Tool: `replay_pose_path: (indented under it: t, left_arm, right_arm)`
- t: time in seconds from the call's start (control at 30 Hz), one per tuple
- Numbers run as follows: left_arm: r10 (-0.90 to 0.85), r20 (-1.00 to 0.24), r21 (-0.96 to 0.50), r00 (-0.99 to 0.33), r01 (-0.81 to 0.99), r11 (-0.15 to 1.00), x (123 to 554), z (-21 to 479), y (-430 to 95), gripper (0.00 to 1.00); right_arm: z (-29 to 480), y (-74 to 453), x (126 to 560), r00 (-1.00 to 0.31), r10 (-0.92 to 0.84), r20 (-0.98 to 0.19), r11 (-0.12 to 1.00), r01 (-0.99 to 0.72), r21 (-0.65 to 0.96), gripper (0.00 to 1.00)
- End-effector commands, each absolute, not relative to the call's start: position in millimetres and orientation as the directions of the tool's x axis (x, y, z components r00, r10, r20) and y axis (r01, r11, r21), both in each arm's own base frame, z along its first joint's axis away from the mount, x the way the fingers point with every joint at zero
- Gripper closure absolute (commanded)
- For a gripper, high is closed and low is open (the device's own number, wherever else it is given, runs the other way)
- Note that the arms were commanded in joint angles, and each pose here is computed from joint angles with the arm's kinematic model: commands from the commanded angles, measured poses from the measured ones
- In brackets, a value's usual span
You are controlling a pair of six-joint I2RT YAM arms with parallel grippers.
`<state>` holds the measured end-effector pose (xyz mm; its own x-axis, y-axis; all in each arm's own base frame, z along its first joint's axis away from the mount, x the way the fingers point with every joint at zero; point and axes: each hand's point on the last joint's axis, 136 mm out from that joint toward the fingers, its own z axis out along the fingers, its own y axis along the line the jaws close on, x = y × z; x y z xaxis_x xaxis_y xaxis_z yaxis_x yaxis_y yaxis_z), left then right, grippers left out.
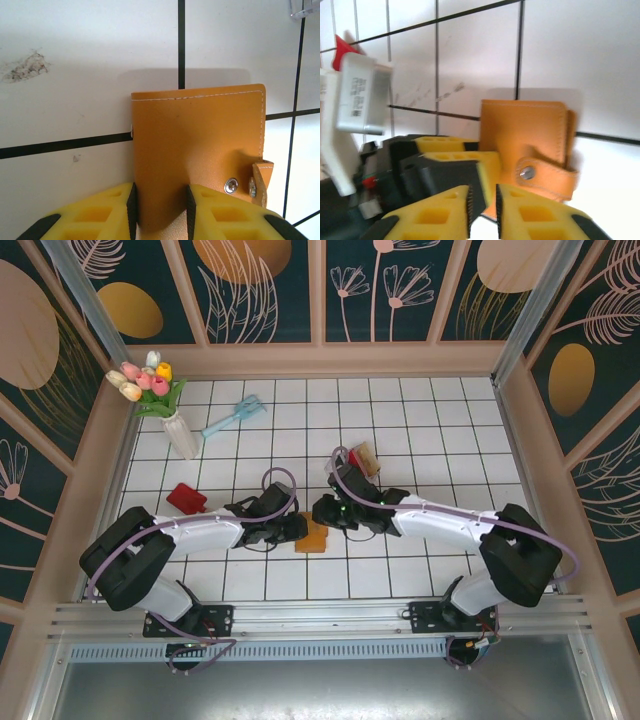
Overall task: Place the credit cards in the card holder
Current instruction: Close the button on the card holder.
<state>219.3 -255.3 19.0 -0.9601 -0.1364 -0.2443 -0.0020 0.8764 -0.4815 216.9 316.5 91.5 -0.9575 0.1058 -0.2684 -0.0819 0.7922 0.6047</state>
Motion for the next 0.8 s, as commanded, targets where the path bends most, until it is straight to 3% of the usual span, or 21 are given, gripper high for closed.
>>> replay_pose_path:
  t: [0.0,0.1,0.77]
  left_arm:
    - [-0.122,-0.235,-0.441,-0.964,-0.006,0.897,213.1,9.4,-246.2,0.68]
    - [-0.121,-0.234,-0.442,-0.965,-0.005,0.897,212.7,9.3,-246.1,0.68]
    - [-0.118,-0.235,-0.448,-0.965,0.0,0.894,213.1,11.3,-247.7,0.67]
  right_arm:
    - [69.7,302.4,217.9,-0.963,0.132,-0.235,0.824,-0.025,0.567,0.88]
    - [61.9,310.6,213.9,-0.974,0.099,-0.204,0.815,-0.038,0.578,0.95]
    - [32.1,319.5,206.4,-0.99,0.016,-0.14,0.838,-0.063,0.541,0.93]
